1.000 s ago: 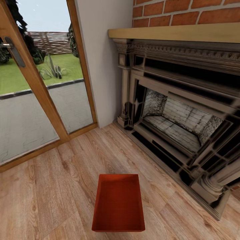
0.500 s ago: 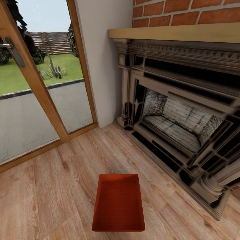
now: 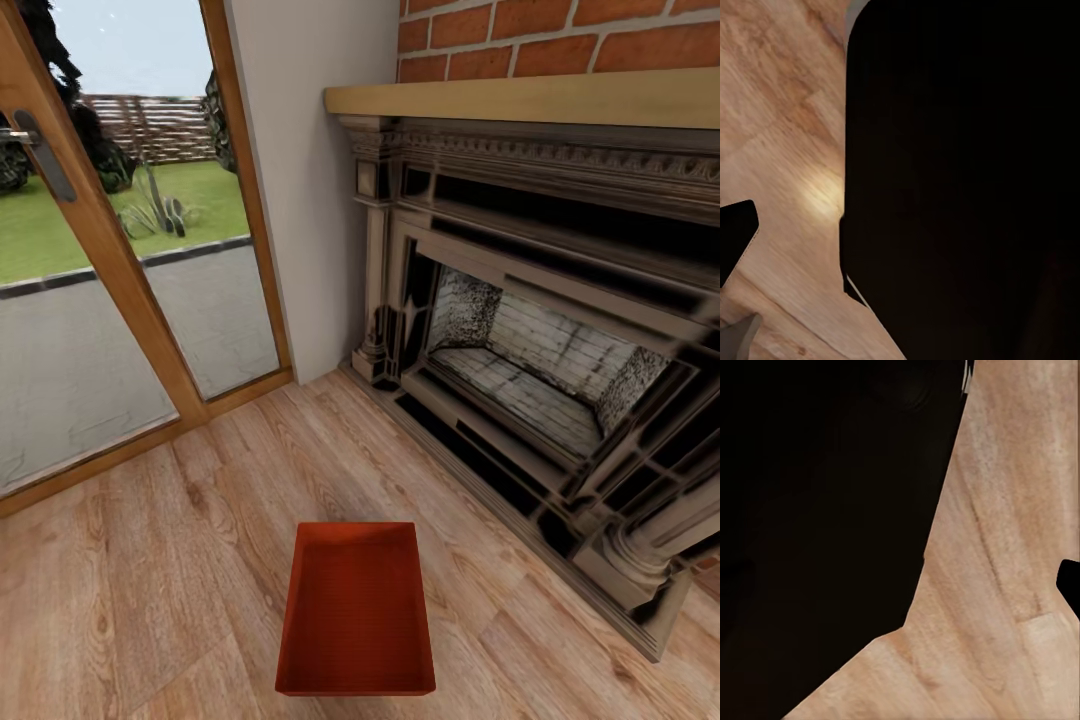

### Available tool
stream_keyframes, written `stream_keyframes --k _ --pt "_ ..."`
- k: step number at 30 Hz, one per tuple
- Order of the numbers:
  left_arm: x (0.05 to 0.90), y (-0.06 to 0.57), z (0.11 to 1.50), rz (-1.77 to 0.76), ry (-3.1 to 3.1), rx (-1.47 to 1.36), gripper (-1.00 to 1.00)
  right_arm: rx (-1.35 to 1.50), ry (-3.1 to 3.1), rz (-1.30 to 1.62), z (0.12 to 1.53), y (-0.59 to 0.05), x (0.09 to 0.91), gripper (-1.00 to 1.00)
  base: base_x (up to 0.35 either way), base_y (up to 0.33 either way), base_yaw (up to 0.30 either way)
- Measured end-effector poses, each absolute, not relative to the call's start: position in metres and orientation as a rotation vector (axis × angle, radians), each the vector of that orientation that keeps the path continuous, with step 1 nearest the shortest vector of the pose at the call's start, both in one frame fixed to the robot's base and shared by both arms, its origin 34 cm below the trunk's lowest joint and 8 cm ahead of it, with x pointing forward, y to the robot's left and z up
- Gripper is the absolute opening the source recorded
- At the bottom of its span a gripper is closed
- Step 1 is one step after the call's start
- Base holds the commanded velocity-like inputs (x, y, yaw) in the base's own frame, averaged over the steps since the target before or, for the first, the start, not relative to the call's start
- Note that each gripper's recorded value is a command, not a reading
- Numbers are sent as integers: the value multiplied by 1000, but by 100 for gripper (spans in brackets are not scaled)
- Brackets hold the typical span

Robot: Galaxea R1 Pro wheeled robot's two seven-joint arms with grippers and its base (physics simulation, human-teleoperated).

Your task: Move the two storage containers from the living room to the garage. In the garage, place one container on the floor and stack the other container on top of it (either order is fine).

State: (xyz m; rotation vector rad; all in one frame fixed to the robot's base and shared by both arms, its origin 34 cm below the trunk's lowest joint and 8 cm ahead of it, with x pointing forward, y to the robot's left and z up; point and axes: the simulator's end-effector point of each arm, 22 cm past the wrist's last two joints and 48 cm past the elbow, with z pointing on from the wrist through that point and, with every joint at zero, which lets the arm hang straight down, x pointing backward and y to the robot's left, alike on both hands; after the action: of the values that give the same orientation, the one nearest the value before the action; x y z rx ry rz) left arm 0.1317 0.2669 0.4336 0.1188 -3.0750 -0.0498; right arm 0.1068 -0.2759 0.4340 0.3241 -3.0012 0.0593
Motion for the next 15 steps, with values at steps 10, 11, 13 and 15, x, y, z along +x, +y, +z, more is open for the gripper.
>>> stream_keyframes --k 10,11,13,15 --pt "253 272 440 -43 -3249 117 100 331 -3085 19 424 -262 175 100 0 0 0" --pt "266 273 443 -41 -3249 113 100 331 -3106 11 423 -261 194 100 0 0 0" --pt "282 275 447 -42 -3253 107 100 333 -3161 -8 423 -253 237 100 0 0 0" --pt "289 274 448 -42 -3246 107 100 336 -3193 2 423 -250 273 100 0 0 0"
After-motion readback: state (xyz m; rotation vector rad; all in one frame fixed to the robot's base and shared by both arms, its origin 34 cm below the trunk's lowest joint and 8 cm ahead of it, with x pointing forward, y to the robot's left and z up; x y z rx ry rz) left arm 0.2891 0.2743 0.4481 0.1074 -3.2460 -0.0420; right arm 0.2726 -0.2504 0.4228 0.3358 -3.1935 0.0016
